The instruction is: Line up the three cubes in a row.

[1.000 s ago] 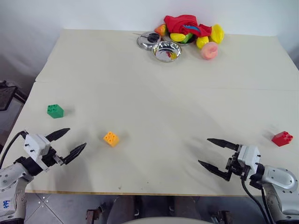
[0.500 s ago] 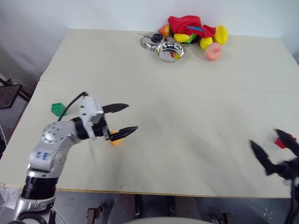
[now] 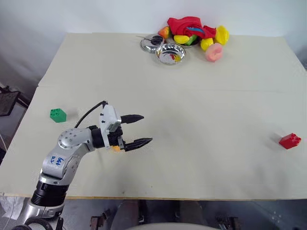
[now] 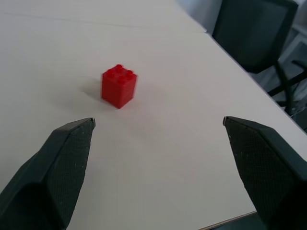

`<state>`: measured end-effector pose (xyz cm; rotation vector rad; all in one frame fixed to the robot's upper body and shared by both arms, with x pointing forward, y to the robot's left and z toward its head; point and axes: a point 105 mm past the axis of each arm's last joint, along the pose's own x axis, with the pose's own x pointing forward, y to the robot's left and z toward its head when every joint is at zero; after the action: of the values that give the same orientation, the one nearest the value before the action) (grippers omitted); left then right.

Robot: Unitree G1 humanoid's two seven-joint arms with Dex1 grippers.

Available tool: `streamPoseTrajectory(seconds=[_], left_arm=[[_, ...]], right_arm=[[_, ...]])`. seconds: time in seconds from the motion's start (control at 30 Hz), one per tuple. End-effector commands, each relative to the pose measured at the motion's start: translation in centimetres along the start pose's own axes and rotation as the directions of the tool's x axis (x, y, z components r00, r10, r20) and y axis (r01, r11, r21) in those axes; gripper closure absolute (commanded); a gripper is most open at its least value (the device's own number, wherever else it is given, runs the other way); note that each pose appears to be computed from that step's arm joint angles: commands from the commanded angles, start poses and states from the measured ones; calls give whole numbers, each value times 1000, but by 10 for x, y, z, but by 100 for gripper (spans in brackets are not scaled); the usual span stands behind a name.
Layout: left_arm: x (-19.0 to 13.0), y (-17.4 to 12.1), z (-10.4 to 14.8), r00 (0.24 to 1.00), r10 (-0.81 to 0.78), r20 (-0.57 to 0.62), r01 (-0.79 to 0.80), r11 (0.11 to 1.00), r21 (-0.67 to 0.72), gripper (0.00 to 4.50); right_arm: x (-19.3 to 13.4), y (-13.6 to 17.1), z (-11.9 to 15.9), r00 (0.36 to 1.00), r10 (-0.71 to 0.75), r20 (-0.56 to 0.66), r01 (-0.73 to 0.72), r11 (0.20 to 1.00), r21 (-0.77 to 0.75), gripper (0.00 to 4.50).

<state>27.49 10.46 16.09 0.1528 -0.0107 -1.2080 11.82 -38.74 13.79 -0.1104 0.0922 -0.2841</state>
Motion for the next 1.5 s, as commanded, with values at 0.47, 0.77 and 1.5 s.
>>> streamPoseTrajectory(seconds=[0.47,0.77,1.5], left_arm=[[0,-9,4,1000,20,6,-21,998,60,3],[-1,-6,10,999,39,3,-39,996,85,3],[-7,-7,10,997,76,-19,-74,991,109,0]], right_arm=[[94,18,36,884,20,-467,94,971,219,0],[121,20,13,832,6,-554,158,955,249,0],[134,24,1,873,52,-484,42,982,182,356]])
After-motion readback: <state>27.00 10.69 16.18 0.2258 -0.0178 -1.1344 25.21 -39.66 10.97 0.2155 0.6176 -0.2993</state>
